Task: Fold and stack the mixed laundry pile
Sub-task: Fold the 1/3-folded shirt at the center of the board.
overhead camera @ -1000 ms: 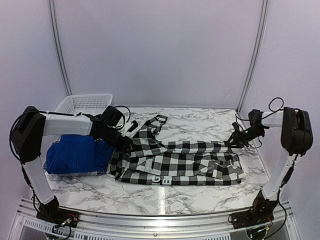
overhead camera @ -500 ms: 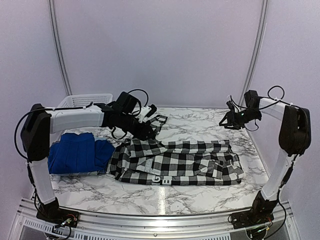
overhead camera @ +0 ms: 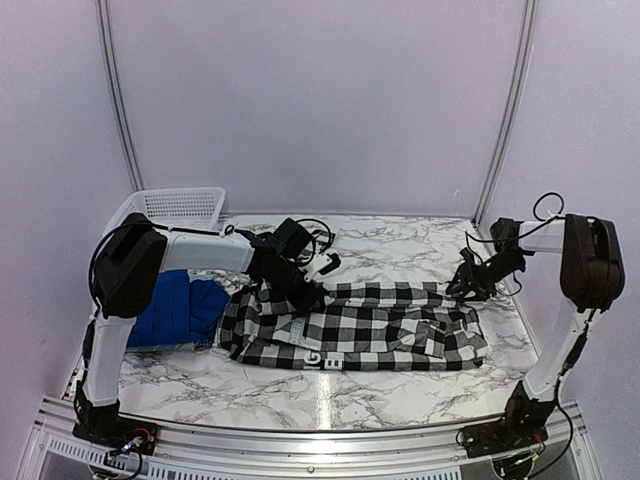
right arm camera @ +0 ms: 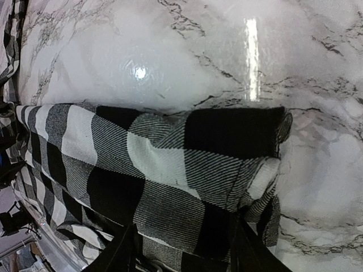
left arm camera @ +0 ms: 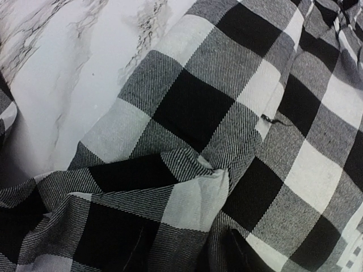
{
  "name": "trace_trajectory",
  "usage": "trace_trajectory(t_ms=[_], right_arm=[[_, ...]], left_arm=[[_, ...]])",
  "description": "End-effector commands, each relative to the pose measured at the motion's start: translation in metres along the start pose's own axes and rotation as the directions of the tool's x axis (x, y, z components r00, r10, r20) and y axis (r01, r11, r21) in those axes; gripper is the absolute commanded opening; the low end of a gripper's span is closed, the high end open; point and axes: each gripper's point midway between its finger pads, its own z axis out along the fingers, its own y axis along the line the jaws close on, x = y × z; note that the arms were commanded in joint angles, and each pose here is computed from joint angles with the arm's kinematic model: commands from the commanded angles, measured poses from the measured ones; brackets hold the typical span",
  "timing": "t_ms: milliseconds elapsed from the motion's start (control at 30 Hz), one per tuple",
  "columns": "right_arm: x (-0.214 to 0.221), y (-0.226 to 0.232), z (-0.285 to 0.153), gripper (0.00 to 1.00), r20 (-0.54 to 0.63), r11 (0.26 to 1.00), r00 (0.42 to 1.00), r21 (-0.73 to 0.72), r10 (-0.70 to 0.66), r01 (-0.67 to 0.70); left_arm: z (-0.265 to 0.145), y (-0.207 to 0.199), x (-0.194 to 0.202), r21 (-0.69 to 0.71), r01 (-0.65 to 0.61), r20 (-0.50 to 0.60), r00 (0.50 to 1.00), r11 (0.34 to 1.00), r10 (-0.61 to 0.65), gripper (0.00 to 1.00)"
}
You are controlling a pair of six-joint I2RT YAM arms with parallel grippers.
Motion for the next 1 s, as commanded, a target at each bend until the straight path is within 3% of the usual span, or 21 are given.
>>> trace_trajectory(t_ms=[0,233,300,400,533,967], right_arm=[[-0.009,-0.005,-0.006,0.48,0.043,1.000,0.999,0.029,-0.010,0.009],[-0.002,-0.008,0.003,0.46,0.013,1.000,1.000,0.016,-0.002,0.001],[-0.002,-0.008,0.004,0.38,0.008,1.000,1.000,0.007,0.000,0.000],[-0.004,-0.005,0.006,0.19,-0.005,1.000,1.000,-0.012,0.007,-0.008],[-0.011,0.001,-0.004,0.01,0.018,1.000,1.000,-0.023,-0.002,0.002],[-0.011,0.015,-0.031,0.00,0.048,1.000,0.999,-0.023,-0.012,0.013]], left_arm=[[0.003,0.004,0.004,-0.034,-0.068,-0.044,0.997,0.997,0.067,0.44],[0.003,-0.004,0.009,-0.013,-0.101,-0.066,0.993,0.995,0.100,0.23],[0.003,-0.006,0.010,-0.014,-0.106,-0.069,0.992,0.994,0.104,0.16],[0.001,-0.005,0.007,-0.022,-0.113,-0.068,0.992,0.993,0.111,0.00],[-0.010,-0.003,-0.004,-0.047,-0.123,-0.041,0.992,0.991,0.121,0.00],[-0.059,-0.007,-0.027,-0.089,-0.139,0.040,0.989,0.986,0.143,0.00]])
